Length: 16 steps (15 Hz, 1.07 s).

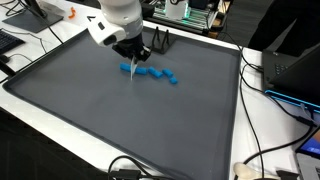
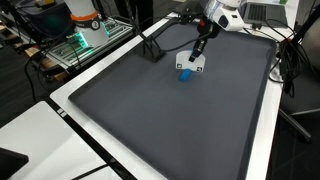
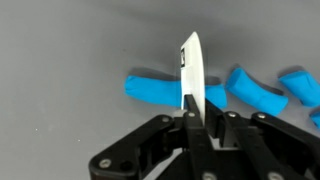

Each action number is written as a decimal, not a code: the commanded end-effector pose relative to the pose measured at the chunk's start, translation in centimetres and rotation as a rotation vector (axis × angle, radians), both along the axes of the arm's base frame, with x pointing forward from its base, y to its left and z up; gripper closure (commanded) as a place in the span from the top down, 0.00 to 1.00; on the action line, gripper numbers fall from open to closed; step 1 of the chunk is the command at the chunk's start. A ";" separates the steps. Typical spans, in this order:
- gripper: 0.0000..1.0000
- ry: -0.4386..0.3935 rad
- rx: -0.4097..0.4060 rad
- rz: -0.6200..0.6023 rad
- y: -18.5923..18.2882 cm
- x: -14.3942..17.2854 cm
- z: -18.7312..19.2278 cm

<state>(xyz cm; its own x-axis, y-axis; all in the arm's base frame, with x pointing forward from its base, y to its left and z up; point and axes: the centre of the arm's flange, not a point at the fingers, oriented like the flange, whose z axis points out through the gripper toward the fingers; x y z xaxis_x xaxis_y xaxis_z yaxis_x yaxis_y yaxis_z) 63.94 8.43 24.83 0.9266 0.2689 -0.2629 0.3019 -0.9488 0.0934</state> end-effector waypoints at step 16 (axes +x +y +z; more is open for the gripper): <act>0.02 0.086 0.016 -0.012 -0.7 -2.3 -3.0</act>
